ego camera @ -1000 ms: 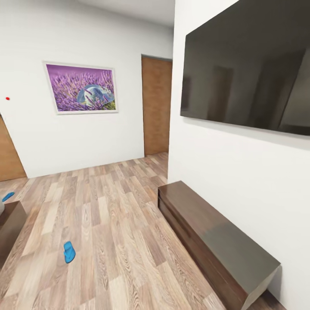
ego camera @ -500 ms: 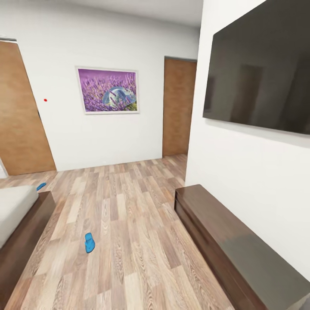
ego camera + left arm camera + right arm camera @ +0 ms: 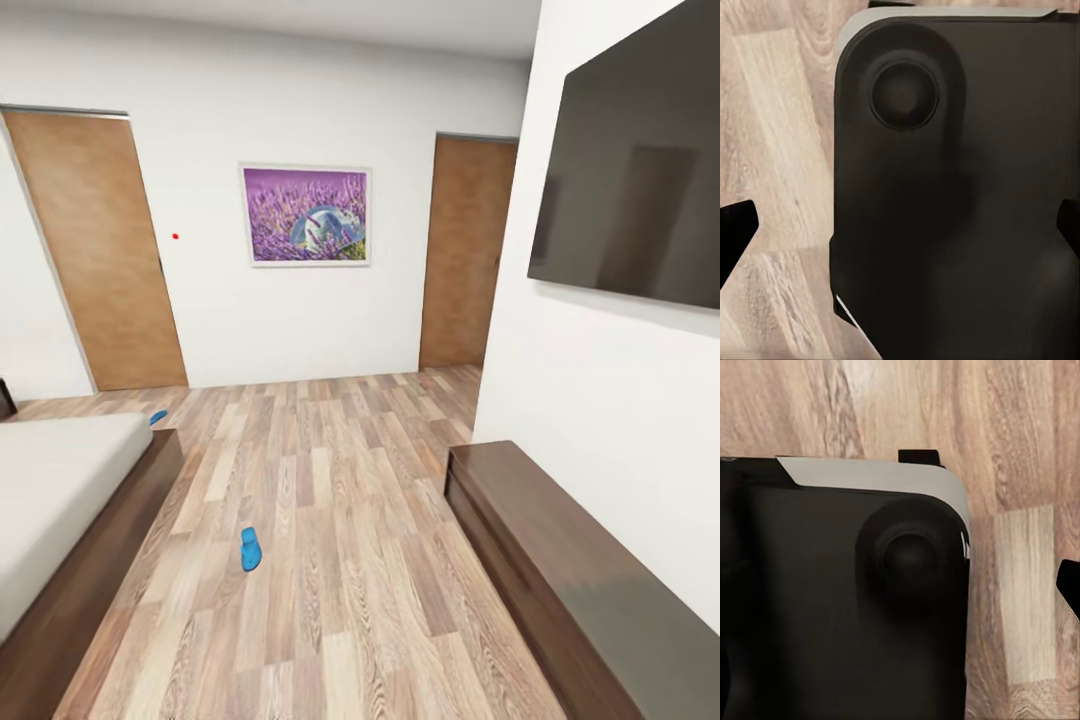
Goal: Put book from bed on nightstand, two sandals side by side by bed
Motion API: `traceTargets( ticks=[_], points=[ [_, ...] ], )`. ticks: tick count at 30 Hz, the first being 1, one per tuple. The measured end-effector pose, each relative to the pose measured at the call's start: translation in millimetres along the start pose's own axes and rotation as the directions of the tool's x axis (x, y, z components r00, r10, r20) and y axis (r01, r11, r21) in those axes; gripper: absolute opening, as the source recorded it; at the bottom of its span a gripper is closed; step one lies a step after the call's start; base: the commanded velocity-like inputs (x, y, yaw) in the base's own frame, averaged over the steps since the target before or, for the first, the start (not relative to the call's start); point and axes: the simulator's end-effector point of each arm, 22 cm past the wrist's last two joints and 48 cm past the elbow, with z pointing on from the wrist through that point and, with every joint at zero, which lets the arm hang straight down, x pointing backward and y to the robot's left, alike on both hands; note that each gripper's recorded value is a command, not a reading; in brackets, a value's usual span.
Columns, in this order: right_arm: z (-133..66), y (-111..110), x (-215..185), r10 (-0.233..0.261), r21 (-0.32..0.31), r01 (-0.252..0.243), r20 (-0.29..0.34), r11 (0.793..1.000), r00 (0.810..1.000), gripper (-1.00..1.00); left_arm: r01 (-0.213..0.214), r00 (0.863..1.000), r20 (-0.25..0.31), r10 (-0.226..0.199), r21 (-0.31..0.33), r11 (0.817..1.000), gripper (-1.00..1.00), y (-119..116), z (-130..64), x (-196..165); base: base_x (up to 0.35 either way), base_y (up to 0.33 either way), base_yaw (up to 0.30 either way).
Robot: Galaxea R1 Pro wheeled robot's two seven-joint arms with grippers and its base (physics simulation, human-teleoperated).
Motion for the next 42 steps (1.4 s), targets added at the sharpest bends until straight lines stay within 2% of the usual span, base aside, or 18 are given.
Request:
traceTargets(
  ticks=[4, 12, 24, 42],
  points=[
    [-0.1, 0.4, -1.0, 0.000, -0.001, 0.000, 0.003, 1.000, 1.000, 1.00, 0.031, 1.000, 0.003, -0.031, 0.002, 1.000, 1.00, -0.9, 0.0, -0.9, 0.000, 0.000, 0.298],
    [-0.2, 1.2, -2.3, -0.001, -0.001, 0.001, 0.006, 1.000, 1.000, 1.00, 0.051, 0.999, 0.011, -0.051, 0.003, 0.999, 1.00, -1.4, 0.0, -3.5, 0.000, 0.000, 0.298],
    [-0.4, 1.3, -4.2, -0.001, -0.001, 0.001, 0.012, 1.000, 1.000, 1.00, 0.056, 0.996, 0.070, -0.057, 0.004, 0.998, 1.00, -0.9, -0.6, -17.3, 0.000, 0.000, 0.298],
    [-0.7, 1.2, -8.0, 0.000, -0.001, 0.000, 0.022, 1.000, 1.000, 1.00, 0.058, 0.994, 0.091, -0.058, 0.005, 0.998, 1.00, -1.0, -1.0, -23.5, 0.000, 0.000, 0.298]
  ],
)
